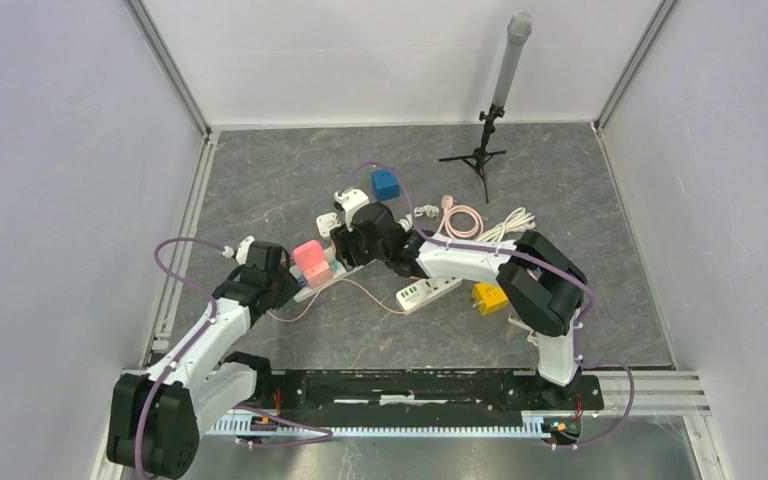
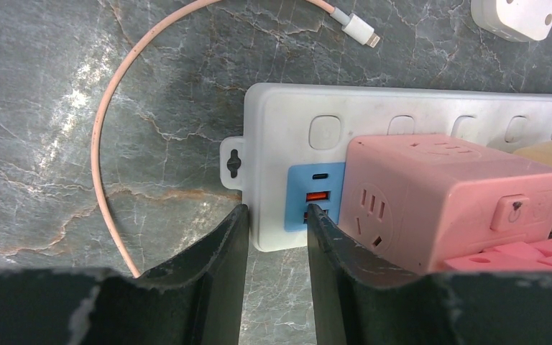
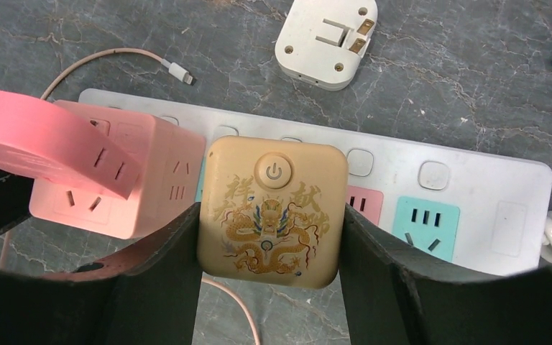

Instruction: Pull the plug off the socket

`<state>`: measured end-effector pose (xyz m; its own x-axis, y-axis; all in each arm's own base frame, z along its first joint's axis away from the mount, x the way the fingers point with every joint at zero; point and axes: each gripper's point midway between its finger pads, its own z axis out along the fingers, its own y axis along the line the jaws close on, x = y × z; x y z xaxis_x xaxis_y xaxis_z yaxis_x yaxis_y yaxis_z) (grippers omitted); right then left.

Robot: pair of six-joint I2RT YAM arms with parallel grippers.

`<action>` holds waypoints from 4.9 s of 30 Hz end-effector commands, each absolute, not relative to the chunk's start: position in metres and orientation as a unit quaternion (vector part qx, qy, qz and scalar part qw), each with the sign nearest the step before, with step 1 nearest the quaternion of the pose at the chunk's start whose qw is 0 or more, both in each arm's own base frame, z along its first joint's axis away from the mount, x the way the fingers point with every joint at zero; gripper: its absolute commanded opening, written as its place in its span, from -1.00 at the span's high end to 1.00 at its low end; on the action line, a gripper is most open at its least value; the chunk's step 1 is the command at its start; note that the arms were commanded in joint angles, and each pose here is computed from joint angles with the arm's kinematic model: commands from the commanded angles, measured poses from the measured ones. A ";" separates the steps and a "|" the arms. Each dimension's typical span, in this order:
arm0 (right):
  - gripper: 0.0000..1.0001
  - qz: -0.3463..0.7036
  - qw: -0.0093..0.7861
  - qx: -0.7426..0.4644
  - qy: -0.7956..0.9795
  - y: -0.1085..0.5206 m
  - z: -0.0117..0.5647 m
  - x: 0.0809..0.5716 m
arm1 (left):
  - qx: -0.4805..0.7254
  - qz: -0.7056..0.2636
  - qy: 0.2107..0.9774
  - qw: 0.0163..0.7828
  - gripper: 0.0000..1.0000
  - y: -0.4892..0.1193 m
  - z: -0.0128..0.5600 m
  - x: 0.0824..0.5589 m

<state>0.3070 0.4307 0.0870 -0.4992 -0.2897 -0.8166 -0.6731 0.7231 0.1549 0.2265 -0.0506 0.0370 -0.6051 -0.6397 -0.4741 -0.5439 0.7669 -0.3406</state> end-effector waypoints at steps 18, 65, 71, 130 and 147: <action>0.93 0.340 0.486 -0.226 0.773 0.384 0.173 0.293 | -0.334 -0.056 0.885 0.321 0.06 -0.036 0.059 0.227; -0.57 0.534 0.470 -0.382 0.591 0.485 0.213 0.265 | -0.243 -0.113 0.873 0.407 -0.46 -0.046 0.181 0.237; -0.58 0.559 0.445 -0.428 0.553 0.504 0.200 0.257 | -0.257 -0.126 0.885 0.367 -0.46 -0.046 0.163 0.241; -0.37 0.625 0.253 0.158 0.721 0.457 0.182 0.228 | -0.192 -0.304 0.893 0.270 0.42 -0.091 0.143 0.221; -0.17 0.608 0.180 0.172 0.754 0.485 0.158 0.224 | -0.176 -0.325 0.890 0.267 0.63 -0.098 0.149 0.214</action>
<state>0.2263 0.4754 0.1525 -0.8649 0.4926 -0.0970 0.0099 0.2099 0.9777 0.2184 -0.0900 0.1405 -0.7748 -0.5268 -0.3495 -0.2073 0.7340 -0.6468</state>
